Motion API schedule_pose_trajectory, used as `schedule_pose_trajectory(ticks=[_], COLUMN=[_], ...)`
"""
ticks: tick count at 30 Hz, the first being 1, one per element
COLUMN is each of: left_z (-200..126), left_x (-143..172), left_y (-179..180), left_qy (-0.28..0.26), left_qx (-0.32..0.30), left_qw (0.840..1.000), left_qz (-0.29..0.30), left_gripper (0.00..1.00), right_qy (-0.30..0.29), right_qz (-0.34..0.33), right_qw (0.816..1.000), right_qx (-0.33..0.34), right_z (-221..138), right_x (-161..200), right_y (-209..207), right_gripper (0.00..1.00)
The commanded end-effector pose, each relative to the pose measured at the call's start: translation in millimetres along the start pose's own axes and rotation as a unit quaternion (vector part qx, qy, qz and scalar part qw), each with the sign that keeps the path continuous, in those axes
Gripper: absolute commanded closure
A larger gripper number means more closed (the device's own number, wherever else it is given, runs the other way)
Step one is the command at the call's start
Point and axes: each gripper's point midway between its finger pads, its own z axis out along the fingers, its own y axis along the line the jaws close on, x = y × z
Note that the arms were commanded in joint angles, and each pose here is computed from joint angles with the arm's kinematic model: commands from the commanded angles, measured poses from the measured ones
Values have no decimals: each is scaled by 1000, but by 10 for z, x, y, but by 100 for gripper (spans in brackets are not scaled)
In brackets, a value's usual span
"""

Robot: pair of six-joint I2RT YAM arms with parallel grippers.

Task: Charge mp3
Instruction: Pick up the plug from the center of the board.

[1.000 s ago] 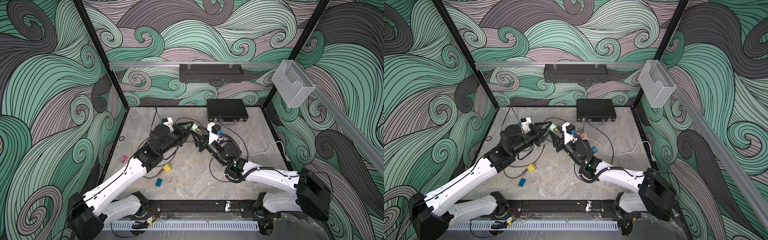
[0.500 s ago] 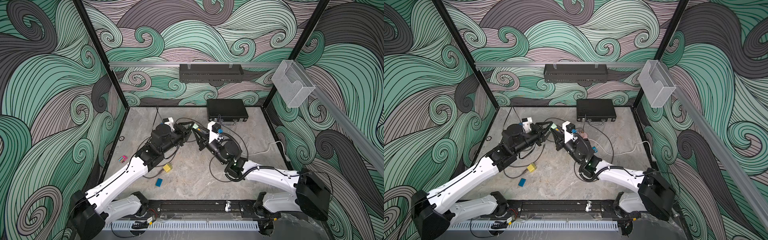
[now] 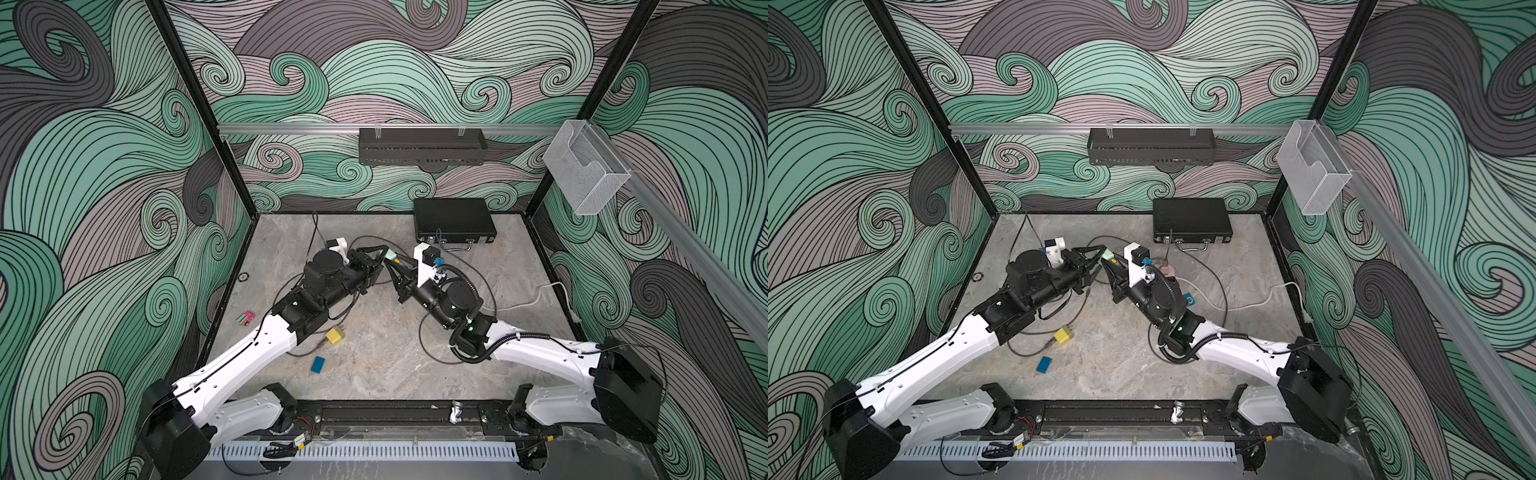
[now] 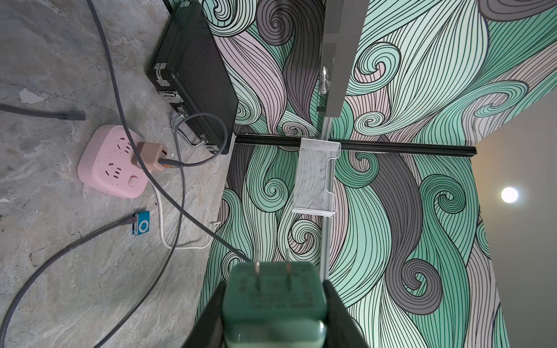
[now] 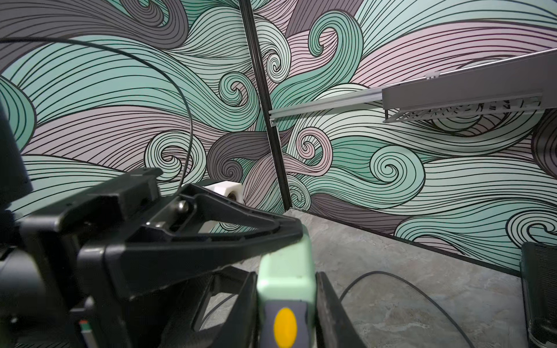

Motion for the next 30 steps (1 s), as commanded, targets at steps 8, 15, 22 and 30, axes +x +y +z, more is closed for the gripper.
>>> schedule_pose_trajectory(ticks=[8,15,22,30], left_z=[-79,-79,-83,-57], left_x=[-52,-59,-69,-81], left_y=[23,31,4,-13], left_qy=[-20,-23,-25,-28], left_qx=[-11,-13,-8,-4], left_qw=[1000,999,999,999], left_qz=[20,20,22,24], left_gripper=[99,99,100,100], right_qy=[4,18,41,68], right_qz=[13,11,15,28], right_qw=[1000,1000,999,996], right_qx=[6,-6,-32,-54], right_z=[-43,-36,29,52], right_x=[-227,-182,-75,35], right_y=[-90,-72,24,105], right_gripper=[59,61,59,58])
